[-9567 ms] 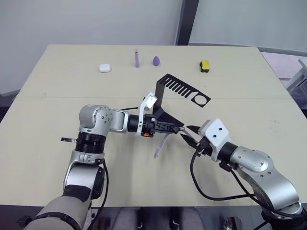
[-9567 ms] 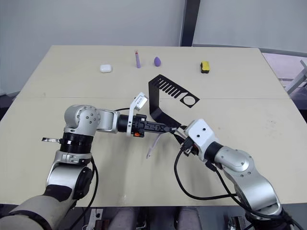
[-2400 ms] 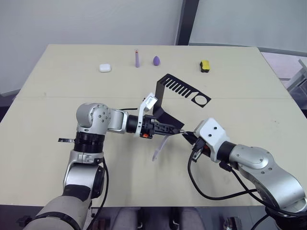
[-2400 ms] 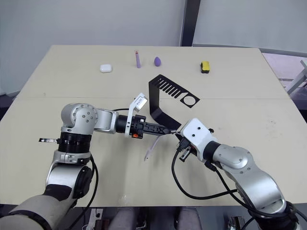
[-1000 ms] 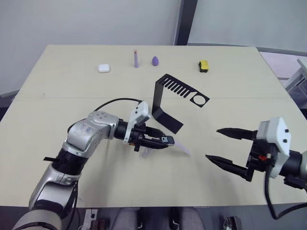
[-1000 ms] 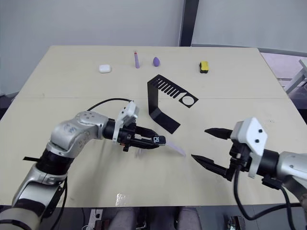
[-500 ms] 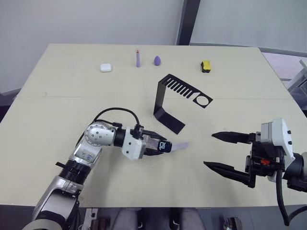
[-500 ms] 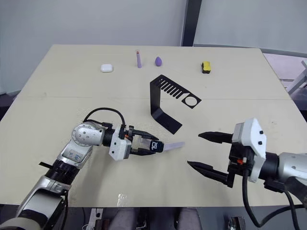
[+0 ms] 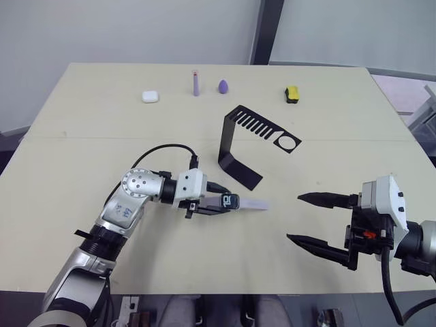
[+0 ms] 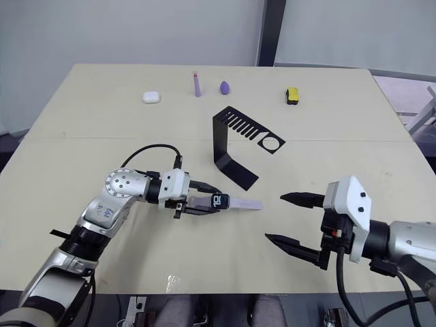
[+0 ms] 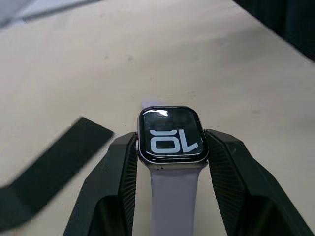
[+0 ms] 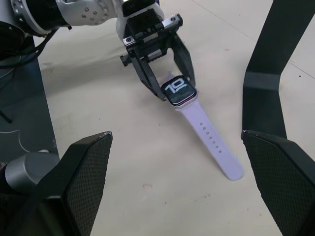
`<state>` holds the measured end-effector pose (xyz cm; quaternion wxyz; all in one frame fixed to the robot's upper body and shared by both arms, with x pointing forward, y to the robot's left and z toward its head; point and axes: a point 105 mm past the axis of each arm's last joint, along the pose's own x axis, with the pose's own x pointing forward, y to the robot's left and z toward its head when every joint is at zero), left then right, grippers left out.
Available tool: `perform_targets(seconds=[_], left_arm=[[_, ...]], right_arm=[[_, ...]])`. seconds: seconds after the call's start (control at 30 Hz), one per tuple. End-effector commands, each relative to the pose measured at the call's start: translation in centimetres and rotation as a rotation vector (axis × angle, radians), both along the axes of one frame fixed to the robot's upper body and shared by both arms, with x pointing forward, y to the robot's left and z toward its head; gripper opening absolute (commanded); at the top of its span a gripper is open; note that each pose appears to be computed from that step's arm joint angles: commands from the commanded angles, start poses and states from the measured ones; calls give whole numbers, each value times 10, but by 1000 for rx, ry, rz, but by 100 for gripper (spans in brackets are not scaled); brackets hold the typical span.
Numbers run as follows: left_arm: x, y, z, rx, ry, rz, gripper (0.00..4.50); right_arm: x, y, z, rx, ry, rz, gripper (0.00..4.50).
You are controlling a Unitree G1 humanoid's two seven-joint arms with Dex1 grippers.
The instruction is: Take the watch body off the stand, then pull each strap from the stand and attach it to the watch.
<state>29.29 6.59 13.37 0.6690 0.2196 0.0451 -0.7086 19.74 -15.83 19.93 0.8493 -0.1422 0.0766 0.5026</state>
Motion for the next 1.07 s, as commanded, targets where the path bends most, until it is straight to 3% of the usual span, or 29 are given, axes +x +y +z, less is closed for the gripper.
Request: perform_targets(seconds=[0.03, 0.13, 0.23, 0.43, 0.6, 0.83, 0.93, 1.07], left_arm=[[-7, -3, -12, 84, 52, -32, 161], [-4, 0, -29, 176, 2, -19, 161], [1, 1, -34, 194, -13, 15, 161], [-3, 32, -5, 125, 30, 36, 445], [-29, 88, 38, 123, 67, 54, 449], [-59, 170, 68, 255, 142, 250, 449], [-62, 186, 79, 253, 122, 333, 449], [-65, 186, 81, 238, 85, 331, 449]], right_arm=[[-2, 2, 3, -21, -39, 8, 444], [-4, 3, 0, -23, -39, 5, 444], [-5, 2, -2, -26, -36, -3, 444], [-7, -10, -3, -68, -24, -25, 450], [-8, -33, 7, -94, -12, -57, 450], [-16, -60, 15, -114, 44, -75, 450], [-18, -70, 19, -124, 49, -82, 450], [-17, -76, 24, -131, 46, -78, 450]])
